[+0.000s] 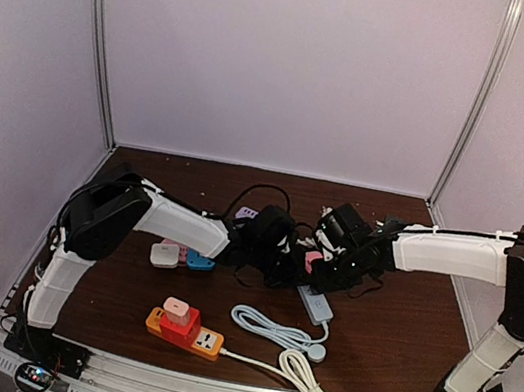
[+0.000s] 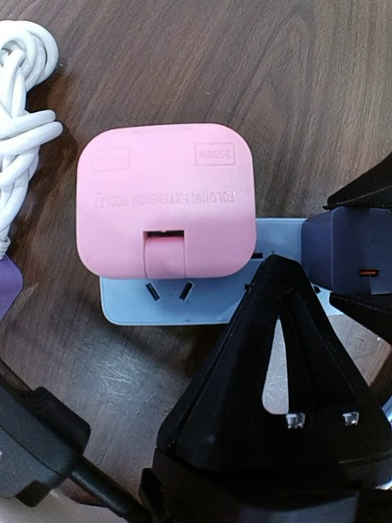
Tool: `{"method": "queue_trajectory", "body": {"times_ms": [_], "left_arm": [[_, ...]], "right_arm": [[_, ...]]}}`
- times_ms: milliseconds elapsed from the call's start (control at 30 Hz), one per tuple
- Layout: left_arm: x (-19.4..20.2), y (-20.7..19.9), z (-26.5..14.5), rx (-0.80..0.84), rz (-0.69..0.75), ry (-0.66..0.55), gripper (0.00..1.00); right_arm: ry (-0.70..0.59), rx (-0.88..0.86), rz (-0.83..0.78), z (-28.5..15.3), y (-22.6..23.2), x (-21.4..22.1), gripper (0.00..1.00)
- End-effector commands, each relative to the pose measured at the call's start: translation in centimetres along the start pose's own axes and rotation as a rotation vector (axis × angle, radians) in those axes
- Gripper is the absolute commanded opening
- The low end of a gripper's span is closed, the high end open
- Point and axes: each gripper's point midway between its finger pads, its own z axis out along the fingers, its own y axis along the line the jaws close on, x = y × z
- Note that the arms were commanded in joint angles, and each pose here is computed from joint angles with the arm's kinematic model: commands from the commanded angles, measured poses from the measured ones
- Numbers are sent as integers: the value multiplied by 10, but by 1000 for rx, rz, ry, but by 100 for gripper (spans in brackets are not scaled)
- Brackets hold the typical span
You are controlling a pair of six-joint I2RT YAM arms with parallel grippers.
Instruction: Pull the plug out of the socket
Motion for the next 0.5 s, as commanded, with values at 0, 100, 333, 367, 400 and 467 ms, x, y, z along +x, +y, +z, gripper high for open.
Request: {"method": "queue_trajectory", "body": {"times_ms": [0,100,333,367,400,467], "left_arm": [[58,122,7,-372,-94,142,0],[58,123,7,-373,-95,142,0],[59,125,7,-378,-100,143,0],[59,125,7,-380,-101,142,0],[59,125,7,-379,-101,141,0],[59,126,7,-378,-103,141,0]], "right_arm": [[-157,-9,86,-24,-8,-44,14],[-154,-16,95,-24,-7,-43,14],[-181,-30,110,-30,-7,-43,14],[-184,-34,103,-32,-5,-43,13],[-189,-38,92,-35,-3,-44,13],[-204,-27,70,-40,2,-45,14]]}}
